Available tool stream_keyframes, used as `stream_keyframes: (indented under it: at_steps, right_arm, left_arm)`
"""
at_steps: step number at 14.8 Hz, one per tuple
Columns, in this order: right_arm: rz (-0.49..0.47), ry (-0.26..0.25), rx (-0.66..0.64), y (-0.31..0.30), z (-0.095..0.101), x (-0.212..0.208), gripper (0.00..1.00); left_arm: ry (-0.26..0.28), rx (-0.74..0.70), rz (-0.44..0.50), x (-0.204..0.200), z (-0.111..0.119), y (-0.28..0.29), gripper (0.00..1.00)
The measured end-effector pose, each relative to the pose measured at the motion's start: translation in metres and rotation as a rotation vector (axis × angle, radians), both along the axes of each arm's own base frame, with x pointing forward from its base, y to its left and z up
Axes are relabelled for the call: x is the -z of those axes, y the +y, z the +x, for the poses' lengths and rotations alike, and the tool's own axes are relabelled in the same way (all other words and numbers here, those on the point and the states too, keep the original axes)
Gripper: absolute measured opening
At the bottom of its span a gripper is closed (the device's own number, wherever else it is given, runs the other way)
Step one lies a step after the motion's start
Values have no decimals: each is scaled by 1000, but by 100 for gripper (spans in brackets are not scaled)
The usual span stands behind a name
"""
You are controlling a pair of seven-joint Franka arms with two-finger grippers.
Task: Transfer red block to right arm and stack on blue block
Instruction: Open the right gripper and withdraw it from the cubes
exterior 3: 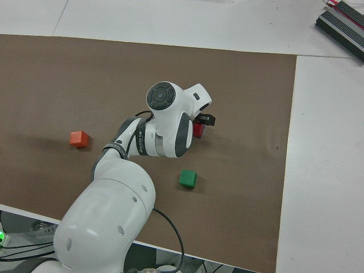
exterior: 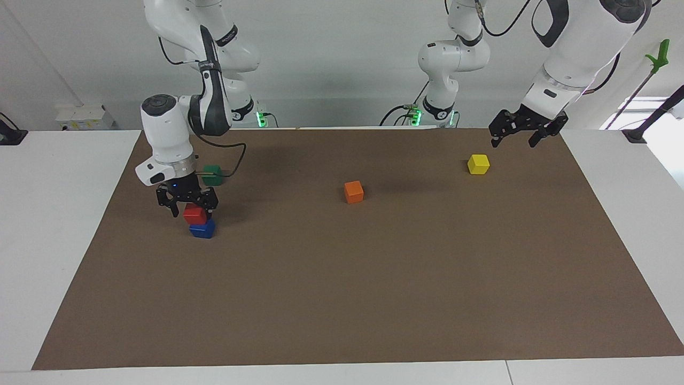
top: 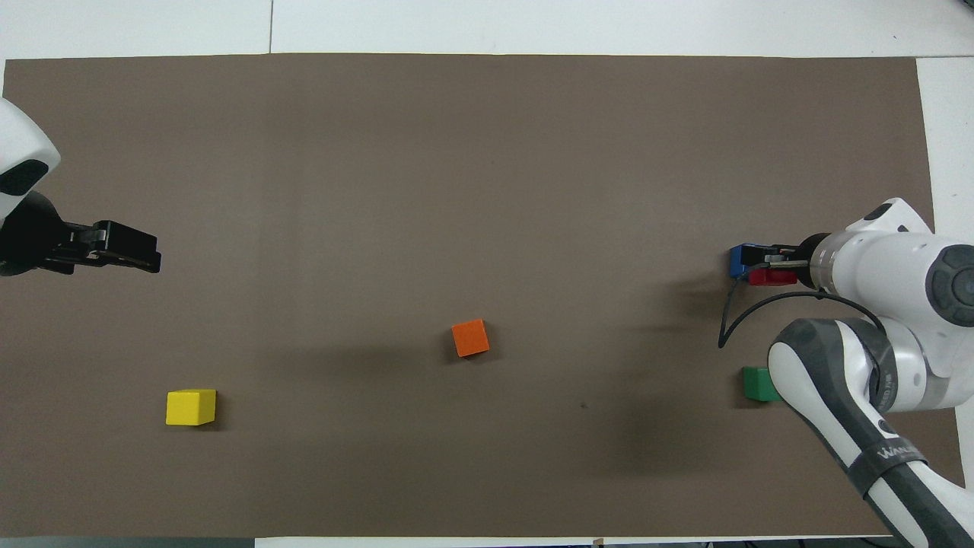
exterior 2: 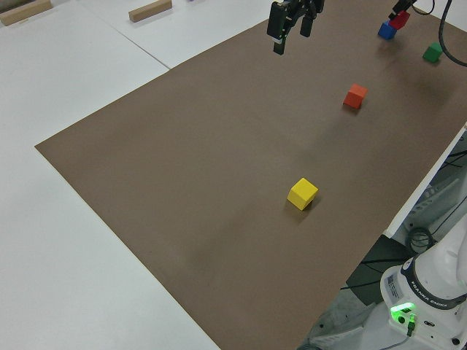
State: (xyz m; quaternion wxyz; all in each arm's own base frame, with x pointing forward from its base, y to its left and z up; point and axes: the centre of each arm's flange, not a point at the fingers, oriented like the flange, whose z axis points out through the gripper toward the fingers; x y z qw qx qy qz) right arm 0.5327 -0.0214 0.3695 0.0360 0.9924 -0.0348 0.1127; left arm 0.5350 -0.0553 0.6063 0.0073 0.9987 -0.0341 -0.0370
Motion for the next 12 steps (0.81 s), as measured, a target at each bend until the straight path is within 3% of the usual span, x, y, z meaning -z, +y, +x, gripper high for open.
stream_keyframes:
  at_steps: [5, 9, 12]
  right_arm:
    - [-29, 144, -71, -10, 29, -115, 100]
    - [55, 175, -51, -12, 28, -175, 100]
    - [66, 253, -55, -12, 19, -195, 100]
  left_arm:
    - [0, 0, 0, 0, 0, 0, 100]
    - [0, 0, 0, 0, 0, 0, 100]
    - [0, 0, 0, 0, 0, 0, 100]
